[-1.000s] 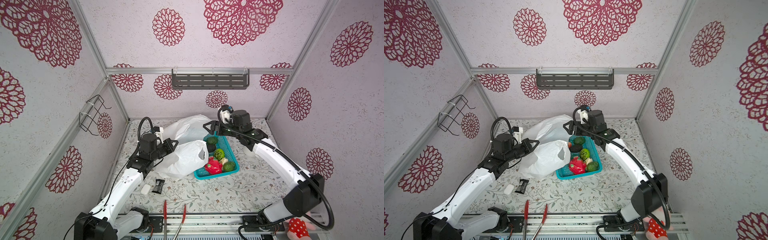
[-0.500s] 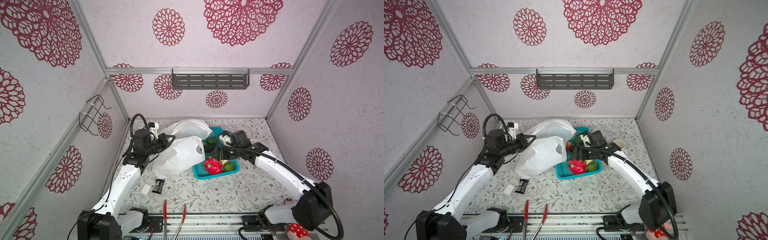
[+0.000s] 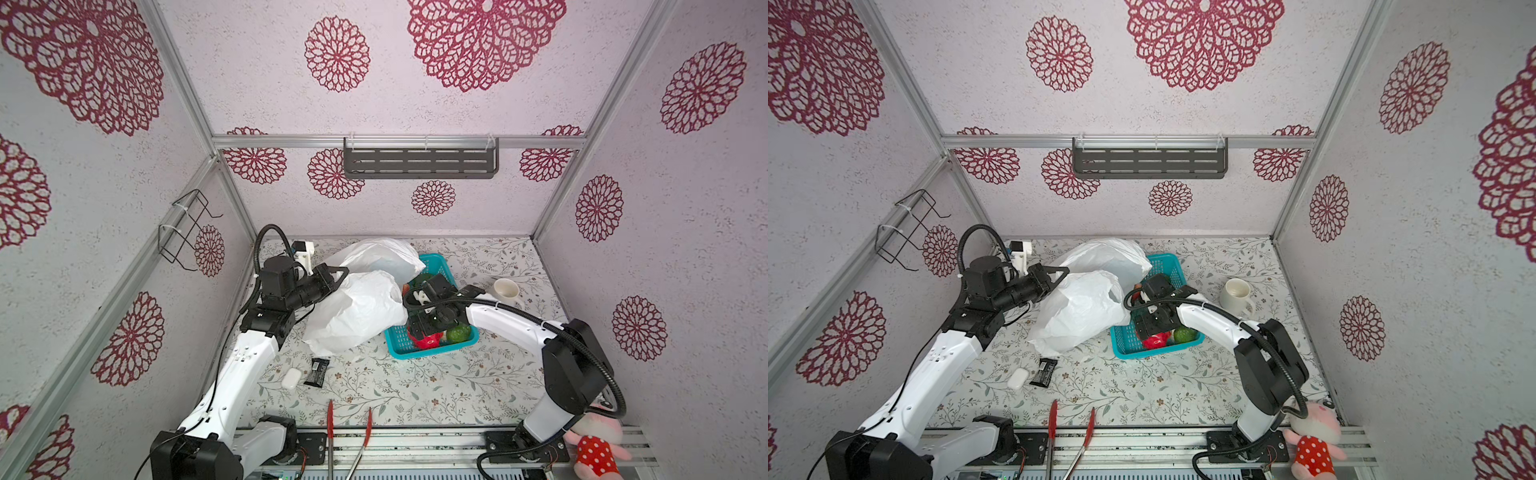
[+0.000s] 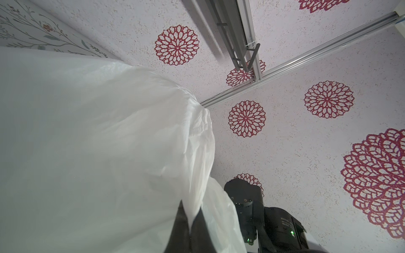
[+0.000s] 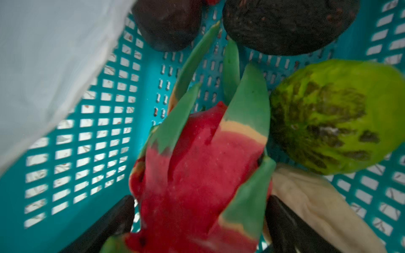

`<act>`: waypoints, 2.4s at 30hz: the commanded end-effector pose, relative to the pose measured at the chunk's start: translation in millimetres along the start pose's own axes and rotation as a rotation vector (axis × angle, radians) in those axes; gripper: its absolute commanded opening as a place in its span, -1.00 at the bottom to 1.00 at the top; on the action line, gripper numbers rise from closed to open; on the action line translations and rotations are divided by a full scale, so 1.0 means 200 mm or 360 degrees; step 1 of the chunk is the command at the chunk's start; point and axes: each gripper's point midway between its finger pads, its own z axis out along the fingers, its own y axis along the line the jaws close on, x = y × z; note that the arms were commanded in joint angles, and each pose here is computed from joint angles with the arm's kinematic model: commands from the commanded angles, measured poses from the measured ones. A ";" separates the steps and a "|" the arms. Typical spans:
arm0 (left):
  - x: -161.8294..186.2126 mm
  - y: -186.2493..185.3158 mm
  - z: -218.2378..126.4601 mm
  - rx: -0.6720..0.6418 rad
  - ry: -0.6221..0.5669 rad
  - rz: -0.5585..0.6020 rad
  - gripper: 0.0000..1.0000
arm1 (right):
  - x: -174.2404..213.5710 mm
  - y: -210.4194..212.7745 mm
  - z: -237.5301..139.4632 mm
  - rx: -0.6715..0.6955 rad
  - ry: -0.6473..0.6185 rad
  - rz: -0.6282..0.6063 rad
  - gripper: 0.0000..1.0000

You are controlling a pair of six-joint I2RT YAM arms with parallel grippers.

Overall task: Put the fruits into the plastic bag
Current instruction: 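Lower the right gripper into the basket and grasp the red dragon fruit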

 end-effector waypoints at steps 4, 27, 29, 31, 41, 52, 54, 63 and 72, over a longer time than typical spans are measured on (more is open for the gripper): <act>-0.01 -0.01 -0.03 0.0002 -0.0021 -0.0010 -1.00 | 0.06 0.01 0.12 -0.0005 0.0062 -0.0025 0.85; 0.01 0.03 -0.02 -0.0031 -0.0024 -0.0027 -1.00 | 0.15 -0.01 0.28 0.0064 0.0214 -0.0093 0.86; 0.01 0.03 -0.03 -0.0040 -0.0026 -0.0021 -1.00 | 0.14 0.02 0.27 0.0006 0.0196 -0.0106 0.52; 0.01 0.03 -0.03 -0.0046 -0.0028 -0.0012 -1.00 | 0.12 0.06 0.25 -0.0065 0.0155 -0.0122 -0.04; 0.02 0.04 -0.03 -0.0049 -0.0021 -0.0002 -1.00 | -0.13 0.17 -0.05 -0.0311 -0.0242 -0.0089 -1.00; 0.01 0.05 -0.02 -0.0047 -0.0027 0.0008 -1.00 | -0.32 0.04 -0.47 -0.0546 -0.0659 0.0096 -1.00; 0.01 0.05 -0.01 -0.0046 -0.0027 0.0008 -1.00 | -0.31 0.04 -0.48 -0.0534 -0.0634 0.0069 -1.00; 0.01 0.07 0.01 -0.0043 -0.0015 -0.0005 -1.00 | -0.14 0.19 -0.34 -0.0542 -0.0370 -0.0081 0.98; 0.01 0.06 -0.01 -0.0054 -0.0017 0.0020 -1.00 | -0.08 0.08 -0.11 -0.0107 -0.0129 -0.0161 0.98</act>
